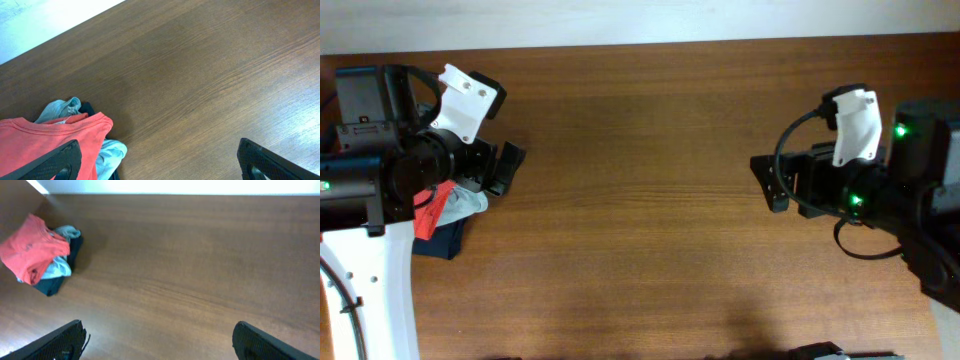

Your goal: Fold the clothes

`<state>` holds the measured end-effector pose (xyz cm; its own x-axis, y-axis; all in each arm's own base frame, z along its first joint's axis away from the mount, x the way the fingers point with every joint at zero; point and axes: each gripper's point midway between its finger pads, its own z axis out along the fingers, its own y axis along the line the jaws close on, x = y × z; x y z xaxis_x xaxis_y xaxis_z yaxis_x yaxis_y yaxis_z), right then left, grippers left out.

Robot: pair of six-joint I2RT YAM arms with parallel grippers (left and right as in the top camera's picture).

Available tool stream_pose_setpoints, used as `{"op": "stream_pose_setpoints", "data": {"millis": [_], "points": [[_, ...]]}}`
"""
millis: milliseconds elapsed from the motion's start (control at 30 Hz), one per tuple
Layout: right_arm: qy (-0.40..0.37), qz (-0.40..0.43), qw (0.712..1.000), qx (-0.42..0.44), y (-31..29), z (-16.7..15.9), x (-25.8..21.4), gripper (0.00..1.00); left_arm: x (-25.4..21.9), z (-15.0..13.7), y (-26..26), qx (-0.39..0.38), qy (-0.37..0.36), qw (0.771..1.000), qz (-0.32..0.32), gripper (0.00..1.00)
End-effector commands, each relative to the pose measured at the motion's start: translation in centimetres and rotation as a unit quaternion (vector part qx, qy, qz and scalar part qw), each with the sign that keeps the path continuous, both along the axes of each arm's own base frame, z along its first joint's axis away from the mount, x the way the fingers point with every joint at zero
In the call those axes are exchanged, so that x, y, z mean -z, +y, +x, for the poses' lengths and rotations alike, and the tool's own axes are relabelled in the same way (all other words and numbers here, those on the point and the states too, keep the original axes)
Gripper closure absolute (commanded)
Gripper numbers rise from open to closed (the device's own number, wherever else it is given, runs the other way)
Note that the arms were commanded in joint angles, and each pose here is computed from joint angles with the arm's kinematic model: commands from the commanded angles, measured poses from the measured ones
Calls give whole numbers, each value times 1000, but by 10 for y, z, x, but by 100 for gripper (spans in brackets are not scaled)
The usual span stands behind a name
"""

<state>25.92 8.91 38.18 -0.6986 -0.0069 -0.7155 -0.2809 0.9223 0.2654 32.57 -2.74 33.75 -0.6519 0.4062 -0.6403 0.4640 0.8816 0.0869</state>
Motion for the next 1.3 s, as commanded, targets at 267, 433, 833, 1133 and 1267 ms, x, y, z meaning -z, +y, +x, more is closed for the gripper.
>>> {"op": "stream_pose_setpoints", "data": {"millis": [267,433,833,1133,1267], "points": [[-217,-47,964,145,-74,5,-20,1,0,1,-4,15,-3,1000,-1,1],[-225,-58,952,198,-100,-18,74,1,0,1,-4,15,-3,1000,-1,1],[-180,-61,961,199,-98,-41,244,1,0,1,-4,15,-3,1000,-1,1],[-159,-61,966,196,-98,-41,274,1,0,1,-4,15,-3,1000,-1,1],[-158,-61,966,197,-98,-41,274,1,0,1,-4,15,-3,1000,-1,1]]}}
